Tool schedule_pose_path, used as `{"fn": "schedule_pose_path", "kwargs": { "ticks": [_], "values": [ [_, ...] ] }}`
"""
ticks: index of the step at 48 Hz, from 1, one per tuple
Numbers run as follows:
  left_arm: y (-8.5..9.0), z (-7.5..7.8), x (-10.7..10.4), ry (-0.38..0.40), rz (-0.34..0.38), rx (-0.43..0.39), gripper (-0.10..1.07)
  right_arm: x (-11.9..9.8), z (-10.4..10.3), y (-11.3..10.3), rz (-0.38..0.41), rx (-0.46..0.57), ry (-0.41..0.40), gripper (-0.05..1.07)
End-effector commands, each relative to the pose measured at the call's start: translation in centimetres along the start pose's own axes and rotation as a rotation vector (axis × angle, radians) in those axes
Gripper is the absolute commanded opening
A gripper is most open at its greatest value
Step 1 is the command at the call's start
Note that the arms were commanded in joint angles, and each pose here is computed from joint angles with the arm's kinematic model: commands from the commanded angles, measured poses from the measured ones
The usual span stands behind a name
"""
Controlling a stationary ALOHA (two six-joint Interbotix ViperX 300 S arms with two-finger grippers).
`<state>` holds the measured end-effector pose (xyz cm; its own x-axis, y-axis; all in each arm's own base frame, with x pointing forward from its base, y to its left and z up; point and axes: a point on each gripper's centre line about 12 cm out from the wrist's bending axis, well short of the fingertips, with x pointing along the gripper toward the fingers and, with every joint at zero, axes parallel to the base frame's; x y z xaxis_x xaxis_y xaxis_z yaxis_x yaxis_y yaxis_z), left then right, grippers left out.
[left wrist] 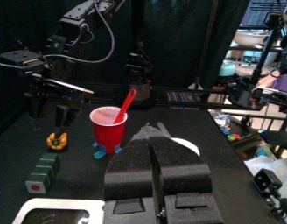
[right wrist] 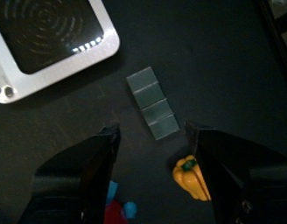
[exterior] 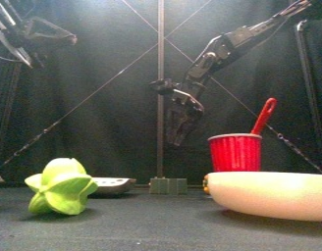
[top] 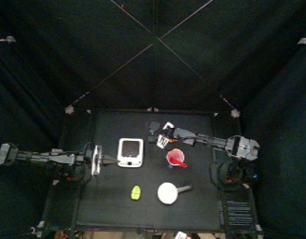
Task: Grab sushi roll
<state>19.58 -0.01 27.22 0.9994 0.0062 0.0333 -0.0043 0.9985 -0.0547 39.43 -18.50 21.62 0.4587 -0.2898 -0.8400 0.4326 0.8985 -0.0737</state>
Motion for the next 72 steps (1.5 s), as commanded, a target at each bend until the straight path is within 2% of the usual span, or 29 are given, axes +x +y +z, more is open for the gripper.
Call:
{"fn": "schedule_pose_path", "kwargs": {
  "ticks": [1,11,17,24,27,31,35,38,48,72],
  "values": [
    [0.1,0.4,0.2,-0.014,0.004,-0.001,-0.01,-0.7,1.3,-0.5,-0.024,-0.015,-0.007,0.92],
    [0.1,0.4,0.2,-0.013,0.006,-0.001,-0.01,0.4,1.3,-1.1,-0.068,-0.054,0.059,0.93],
    [0.1,0.2,0.1,-0.010,0.006,-0.001,0.00,0.2,1.4,-1.6,-0.083,-0.041,0.144,0.93],
    [0.1,0.2,0.1,-0.008,0.006,-0.001,-0.01,-0.1,1.9,-1.7,-0.088,-0.039,0.178,0.93],
    [0.1,0.2,0.1,-0.008,0.006,-0.001,0.00,-0.1,2.1,-1.6,-0.075,-0.071,0.197,0.93],
    [0.1,0.1,0.1,-0.006,0.006,-0.001,-0.01,-0.1,2.2,-1.0,-0.017,-0.114,0.231,0.93],
    [0.1,0.1,0.1,-0.007,0.008,-0.003,0.00,0.1,2.8,-0.2,0.060,-0.135,0.227,0.93],
    [0.1,0.1,0.1,-0.006,0.006,-0.003,0.00,0.1,3.4,-0.2,0.084,-0.141,0.207,0.93],
    [0.2,-0.1,0.1,0.000,0.008,-0.009,-0.01,1.3,3.9,-0.4,0.086,-0.202,0.162,0.93],
    [0.2,-0.3,0.0,0.003,0.014,-0.016,-0.01,5.2,1.7,-1.2,0.035,-0.259,0.175,0.93]
  ]
}}
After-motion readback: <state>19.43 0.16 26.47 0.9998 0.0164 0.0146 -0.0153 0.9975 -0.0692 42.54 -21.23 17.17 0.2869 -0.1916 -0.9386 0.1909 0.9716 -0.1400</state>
